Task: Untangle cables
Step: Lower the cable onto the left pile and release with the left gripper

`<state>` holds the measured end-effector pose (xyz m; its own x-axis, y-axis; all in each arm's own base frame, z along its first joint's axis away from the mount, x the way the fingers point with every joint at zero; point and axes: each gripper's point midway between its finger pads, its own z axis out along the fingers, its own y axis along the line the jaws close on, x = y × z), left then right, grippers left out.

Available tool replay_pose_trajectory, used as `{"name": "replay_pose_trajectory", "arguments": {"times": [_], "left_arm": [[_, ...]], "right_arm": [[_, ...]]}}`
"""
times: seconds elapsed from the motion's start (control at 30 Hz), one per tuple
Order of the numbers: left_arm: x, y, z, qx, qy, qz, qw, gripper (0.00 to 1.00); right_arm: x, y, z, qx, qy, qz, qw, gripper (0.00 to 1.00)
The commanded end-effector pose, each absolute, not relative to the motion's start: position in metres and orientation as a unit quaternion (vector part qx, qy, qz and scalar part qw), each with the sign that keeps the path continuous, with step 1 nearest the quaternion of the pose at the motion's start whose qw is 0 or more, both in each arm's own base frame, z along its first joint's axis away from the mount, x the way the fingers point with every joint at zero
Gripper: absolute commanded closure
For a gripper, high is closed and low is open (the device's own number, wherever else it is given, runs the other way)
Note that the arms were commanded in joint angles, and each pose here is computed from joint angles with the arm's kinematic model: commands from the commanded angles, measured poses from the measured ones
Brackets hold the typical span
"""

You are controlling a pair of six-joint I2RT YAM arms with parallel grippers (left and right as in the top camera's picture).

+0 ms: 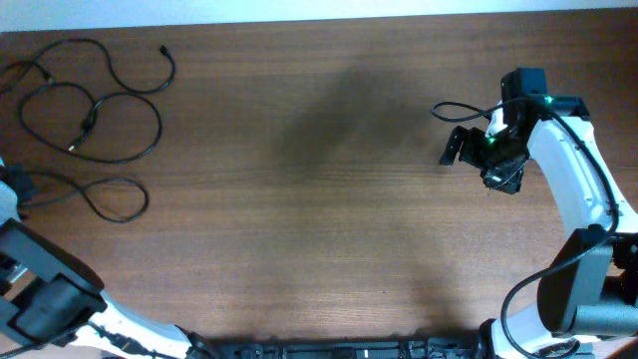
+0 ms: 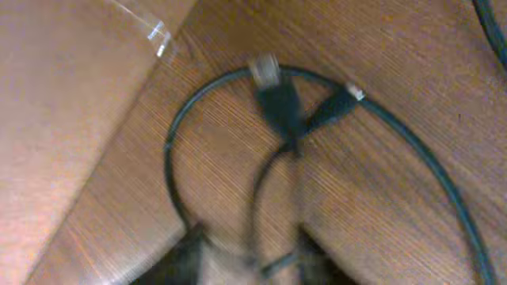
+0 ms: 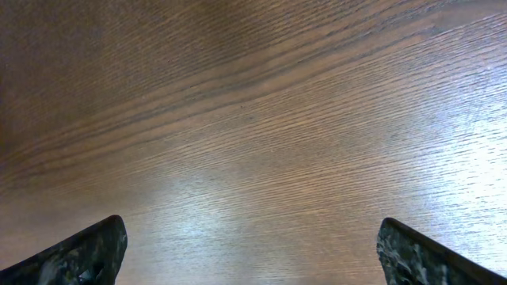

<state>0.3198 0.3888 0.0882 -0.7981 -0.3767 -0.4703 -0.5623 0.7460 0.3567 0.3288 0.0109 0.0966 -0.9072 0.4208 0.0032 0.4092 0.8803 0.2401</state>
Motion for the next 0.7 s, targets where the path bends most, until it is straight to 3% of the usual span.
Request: {"name": "replay_pose_trajectory", "arguments": {"times": [0.0,0.03,0.17,0.43,0.6,0.67], "left_arm": [[0.317,0.388,0.081,-0.257,0.918,0.239,0.183,0.37],[0.318,0.388,0.081,-0.257,0.918,0.239,0.184,0.29],[0.327,0.382,0.085,-0.25,0.921,0.217,0.206,0.3],[0.41,0.295,0.16,-0.116,0.891,-0.037,0.437,0.34],[0.415,0.275,0.162,-0.188,0.873,-0.124,0.432,0.33],[0.425,0.232,0.182,-0.143,0.847,-0.236,0.454,0.29]], "right_arm": [[0.329,0.01,0.101,0.208,0.971,0.117,0.031,0.02],[0.329,0.01,0.101,0.208,0.971,0.117,0.031,0.02],[0.329,0.01,0.101,0.208,0.971,0.117,0.031,0.02],[0.329,0.01,0.101,0.208,0.971,0.117,0.031,0.02],[0.329,0.01,0.101,0.208,0.971,0.117,0.031,0.02],[0.329,0.01,0.101,0.208,0.971,0.117,0.031,0.02]]}}
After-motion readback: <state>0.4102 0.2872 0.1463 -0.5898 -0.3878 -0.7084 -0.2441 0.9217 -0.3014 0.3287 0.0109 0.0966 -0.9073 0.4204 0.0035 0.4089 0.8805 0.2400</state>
